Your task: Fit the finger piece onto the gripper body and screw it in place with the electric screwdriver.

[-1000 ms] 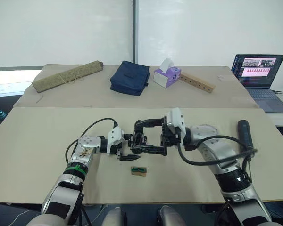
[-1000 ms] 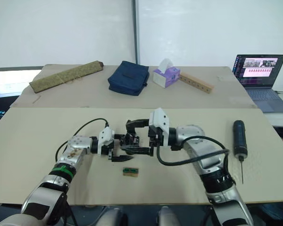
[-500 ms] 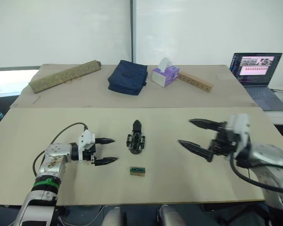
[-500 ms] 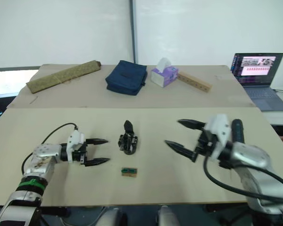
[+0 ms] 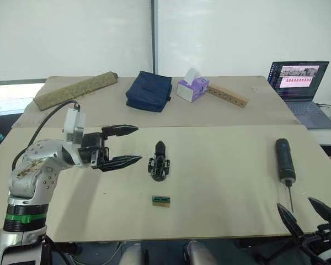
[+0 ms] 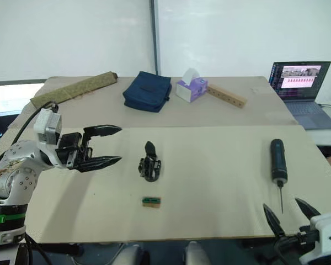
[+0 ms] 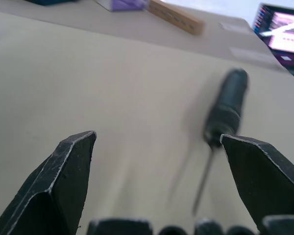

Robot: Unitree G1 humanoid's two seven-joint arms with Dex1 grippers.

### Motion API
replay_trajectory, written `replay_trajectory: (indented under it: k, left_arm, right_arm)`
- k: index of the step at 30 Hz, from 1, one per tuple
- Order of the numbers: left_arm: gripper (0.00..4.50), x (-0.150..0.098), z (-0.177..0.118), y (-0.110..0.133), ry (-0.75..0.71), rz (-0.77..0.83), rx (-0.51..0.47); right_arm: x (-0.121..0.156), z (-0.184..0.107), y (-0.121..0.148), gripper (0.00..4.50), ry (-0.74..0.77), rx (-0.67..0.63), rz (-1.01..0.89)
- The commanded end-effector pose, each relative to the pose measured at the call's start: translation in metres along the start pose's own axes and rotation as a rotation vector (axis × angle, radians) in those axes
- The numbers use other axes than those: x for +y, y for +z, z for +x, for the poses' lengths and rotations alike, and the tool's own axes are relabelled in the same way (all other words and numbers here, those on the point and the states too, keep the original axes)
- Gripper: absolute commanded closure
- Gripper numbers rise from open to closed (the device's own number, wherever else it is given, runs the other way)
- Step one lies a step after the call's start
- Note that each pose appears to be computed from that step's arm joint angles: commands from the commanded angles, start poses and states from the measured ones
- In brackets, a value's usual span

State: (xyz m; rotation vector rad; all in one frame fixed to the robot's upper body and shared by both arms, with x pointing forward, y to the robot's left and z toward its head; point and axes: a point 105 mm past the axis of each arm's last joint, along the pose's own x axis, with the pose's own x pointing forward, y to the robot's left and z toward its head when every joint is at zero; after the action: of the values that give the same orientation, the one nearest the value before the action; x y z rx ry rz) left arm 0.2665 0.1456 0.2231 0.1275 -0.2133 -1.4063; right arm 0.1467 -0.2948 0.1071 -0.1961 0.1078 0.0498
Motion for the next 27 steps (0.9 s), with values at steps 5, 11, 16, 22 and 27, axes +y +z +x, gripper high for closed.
replay_trajectory:
  k: [5, 11, 16, 22, 27]
  left_arm:
    - [0.04, -0.004, 0.015, 0.01, -0.053, 0.053, -0.028]
    - [0.04, -0.007, 0.021, 0.006, -0.084, 0.017, -0.012]
    - [0.04, -0.009, 0.023, 0.009, -0.092, 0.015, -0.01]
    - [0.04, -0.013, 0.023, 0.009, -0.09, 0.026, -0.01]
    - [0.04, -0.015, 0.019, 0.005, -0.066, 0.022, -0.001]
  right_arm:
    - [-0.024, 0.043, 0.017, 0.0, -0.092, 0.134, 0.028]
    - [-0.059, 0.087, 0.028, 0.0, -0.132, 0.297, 0.185]
    - [-0.076, 0.113, 0.029, 0.0, -0.131, 0.458, 0.202]
    - [-0.078, 0.133, 0.016, 0.0, -0.047, 0.596, 0.237]
    - [-0.085, 0.148, 0.006, 0.0, -0.056, 0.628, 0.208]
